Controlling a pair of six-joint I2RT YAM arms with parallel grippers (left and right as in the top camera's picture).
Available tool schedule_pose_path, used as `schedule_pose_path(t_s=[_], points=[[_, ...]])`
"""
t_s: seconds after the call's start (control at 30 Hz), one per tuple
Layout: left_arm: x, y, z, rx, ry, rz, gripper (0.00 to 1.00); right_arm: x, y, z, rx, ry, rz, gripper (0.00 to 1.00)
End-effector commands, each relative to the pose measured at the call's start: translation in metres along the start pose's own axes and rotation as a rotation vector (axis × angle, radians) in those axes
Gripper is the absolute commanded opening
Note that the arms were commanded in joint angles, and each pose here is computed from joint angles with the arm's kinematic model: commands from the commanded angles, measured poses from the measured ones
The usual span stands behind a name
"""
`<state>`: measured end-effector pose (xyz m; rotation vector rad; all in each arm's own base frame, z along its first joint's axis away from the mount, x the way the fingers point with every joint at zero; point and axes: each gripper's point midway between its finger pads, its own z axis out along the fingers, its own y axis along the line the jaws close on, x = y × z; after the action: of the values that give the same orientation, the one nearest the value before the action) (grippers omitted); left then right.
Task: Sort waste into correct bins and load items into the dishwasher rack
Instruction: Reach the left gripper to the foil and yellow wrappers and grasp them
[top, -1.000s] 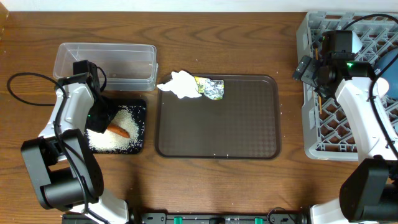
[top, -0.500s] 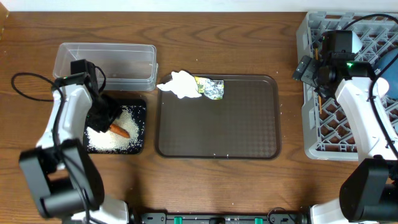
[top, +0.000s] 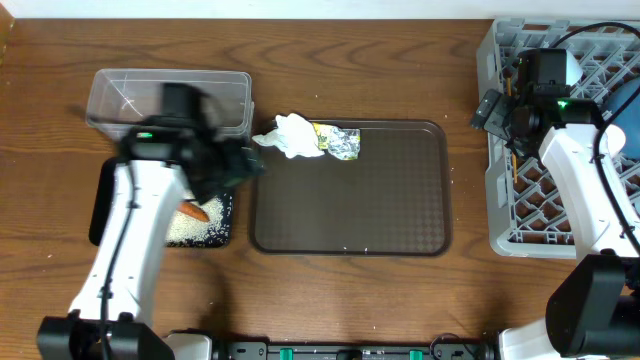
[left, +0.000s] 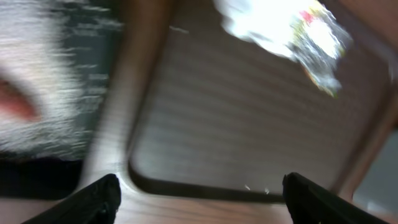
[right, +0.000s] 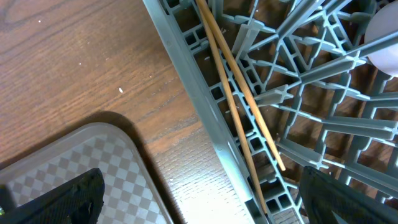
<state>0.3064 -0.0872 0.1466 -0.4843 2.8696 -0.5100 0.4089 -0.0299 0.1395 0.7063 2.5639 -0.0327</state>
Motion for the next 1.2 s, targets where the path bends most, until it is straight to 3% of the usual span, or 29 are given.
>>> schedule_pose_path(t_s=[0.0, 0.13, 0.3, 0.5, 0.6, 0.83, 1.03, 1.17], points=[[0.013, -0.036, 0.008, 0.006, -0.014, 0.177, 0.89, 0.000, -0.003, 0.001, 0.015, -0.003, 0.014, 0.99], [0.018, -0.066, 0.009, -0.032, -0.075, 0.300, 0.90, 0.000, -0.003, 0.001, 0.015, -0.002, 0.014, 0.99], [0.033, -0.089, -0.007, -0.063, 0.009, 0.471, 0.90, 0.000, -0.003, 0.001, 0.015, -0.002, 0.014, 0.99], [0.026, -0.096, -0.004, -0.140, 0.111, 0.467, 0.91, 0.000, -0.003, 0.001, 0.015, -0.002, 0.014, 0.99], [0.006, -0.114, 0.011, -0.093, 0.044, 0.478, 0.97, 0.000, -0.003, 0.001, 0.015, -0.003, 0.014, 0.99], [-0.030, -0.158, 0.030, 0.027, -0.133, 0.585, 0.97, 0.000, -0.003, 0.001, 0.015, -0.002, 0.014, 0.99], [-0.022, -0.167, 0.074, 0.012, -0.083, 0.675, 0.98, 0.000, -0.003, 0.001, 0.015, -0.002, 0.014, 0.99], [-0.014, -0.165, 0.115, -0.014, -0.025, 0.585, 0.98, 0.000, -0.003, 0.001, 0.015, -0.002, 0.014, 0.99]])
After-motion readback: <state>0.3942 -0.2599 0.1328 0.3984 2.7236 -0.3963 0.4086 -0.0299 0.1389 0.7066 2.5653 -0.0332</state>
